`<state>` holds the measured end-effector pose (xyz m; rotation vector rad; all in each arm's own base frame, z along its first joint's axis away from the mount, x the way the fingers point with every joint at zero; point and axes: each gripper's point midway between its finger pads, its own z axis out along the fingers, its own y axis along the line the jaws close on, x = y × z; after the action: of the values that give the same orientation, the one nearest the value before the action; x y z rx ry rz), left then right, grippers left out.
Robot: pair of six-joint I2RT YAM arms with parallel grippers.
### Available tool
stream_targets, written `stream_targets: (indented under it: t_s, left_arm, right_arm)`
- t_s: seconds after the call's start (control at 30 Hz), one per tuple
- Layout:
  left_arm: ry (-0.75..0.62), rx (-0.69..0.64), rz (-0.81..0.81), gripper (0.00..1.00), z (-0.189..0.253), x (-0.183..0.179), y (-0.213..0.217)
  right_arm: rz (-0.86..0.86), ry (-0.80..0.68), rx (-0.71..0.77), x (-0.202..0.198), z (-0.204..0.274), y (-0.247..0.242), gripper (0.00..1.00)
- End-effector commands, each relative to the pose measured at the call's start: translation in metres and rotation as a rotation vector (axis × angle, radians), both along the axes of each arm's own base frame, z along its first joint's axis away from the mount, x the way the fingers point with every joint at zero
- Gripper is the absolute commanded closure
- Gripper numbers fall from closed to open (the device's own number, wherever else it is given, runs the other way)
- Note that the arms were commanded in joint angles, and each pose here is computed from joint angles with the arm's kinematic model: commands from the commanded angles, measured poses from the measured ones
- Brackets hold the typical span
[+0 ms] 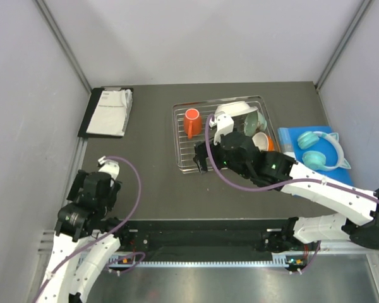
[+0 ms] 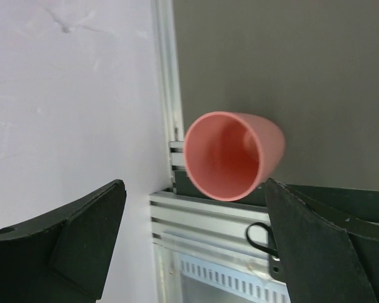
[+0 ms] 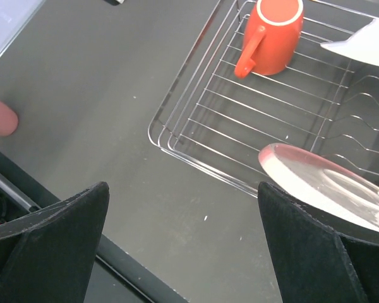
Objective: Load the mixed dishes into the dish rack
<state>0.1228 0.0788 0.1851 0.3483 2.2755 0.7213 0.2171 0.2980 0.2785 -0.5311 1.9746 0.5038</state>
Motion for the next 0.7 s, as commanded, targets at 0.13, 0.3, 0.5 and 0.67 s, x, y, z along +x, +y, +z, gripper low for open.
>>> stream_targets:
  t_s: [0.13, 0.3, 0.5, 0.67]
  left_arm:
    - [0.047, -0.136, 0.022, 0.05, -0.026, 0.000, -0.018]
    - [0.071, -0.143, 0.017, 0.08, -0.032, 0.000, -0.021]
    - [0.217, -0.106, -0.052, 0.17, -0.059, 0.003, -0.027]
    - [0.239, -0.101, -0.126, 0.18, -0.067, 0.015, -0.036]
  right_arm:
    - [-0.022, -0.031, 0.106, -0.008, 0.032, 0.004, 0.00]
    - [-0.036, -0.032, 0.100, -0.009, 0.034, 0.003, 0.00]
    - [-0.044, -0.026, 0.115, -0.011, 0.038, 0.004, 0.00]
    - [-0.050, -0.024, 0.107, -0.013, 0.039, 0.003, 0.00]
